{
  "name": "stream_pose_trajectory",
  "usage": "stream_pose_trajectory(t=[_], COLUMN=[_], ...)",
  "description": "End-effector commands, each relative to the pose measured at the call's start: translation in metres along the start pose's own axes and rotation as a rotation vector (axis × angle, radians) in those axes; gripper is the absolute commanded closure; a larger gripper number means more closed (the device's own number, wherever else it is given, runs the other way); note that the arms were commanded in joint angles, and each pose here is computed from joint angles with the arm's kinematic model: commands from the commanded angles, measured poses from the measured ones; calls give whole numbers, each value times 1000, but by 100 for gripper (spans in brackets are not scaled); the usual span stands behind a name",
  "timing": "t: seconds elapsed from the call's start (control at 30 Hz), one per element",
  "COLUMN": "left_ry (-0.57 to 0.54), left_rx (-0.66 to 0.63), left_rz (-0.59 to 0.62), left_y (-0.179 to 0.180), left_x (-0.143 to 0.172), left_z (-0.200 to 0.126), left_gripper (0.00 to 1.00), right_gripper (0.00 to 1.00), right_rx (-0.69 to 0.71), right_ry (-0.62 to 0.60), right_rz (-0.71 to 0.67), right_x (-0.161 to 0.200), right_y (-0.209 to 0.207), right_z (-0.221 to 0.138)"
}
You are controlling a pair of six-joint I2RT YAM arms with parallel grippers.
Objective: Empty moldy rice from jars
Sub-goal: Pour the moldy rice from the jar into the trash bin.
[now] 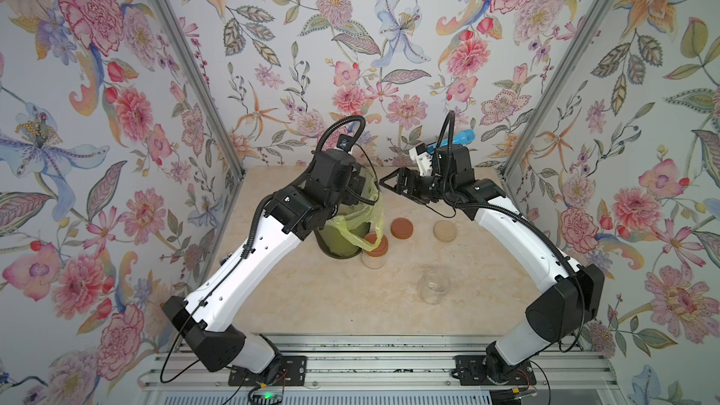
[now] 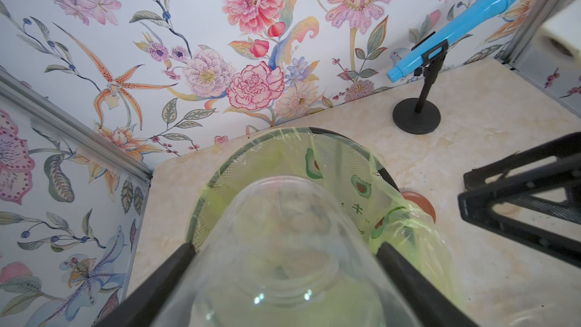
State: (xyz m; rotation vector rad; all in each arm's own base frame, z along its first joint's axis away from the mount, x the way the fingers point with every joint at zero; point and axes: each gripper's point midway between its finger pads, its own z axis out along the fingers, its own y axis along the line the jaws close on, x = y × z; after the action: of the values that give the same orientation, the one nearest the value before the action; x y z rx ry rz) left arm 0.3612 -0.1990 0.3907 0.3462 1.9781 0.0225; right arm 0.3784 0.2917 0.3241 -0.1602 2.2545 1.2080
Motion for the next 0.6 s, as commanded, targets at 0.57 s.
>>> stream_pose_trajectory(t=[0.57], left_ry=[-645], left_rx=[164], left_rz=[66], left_y=[4], left_x=[-41], left_z=[-78], left_gripper=[100], right_gripper=[0], right_rx=[-134], right_ry=[-11], right_rz=[87], right_x=[-9], right_y=[84], right_z=[-13])
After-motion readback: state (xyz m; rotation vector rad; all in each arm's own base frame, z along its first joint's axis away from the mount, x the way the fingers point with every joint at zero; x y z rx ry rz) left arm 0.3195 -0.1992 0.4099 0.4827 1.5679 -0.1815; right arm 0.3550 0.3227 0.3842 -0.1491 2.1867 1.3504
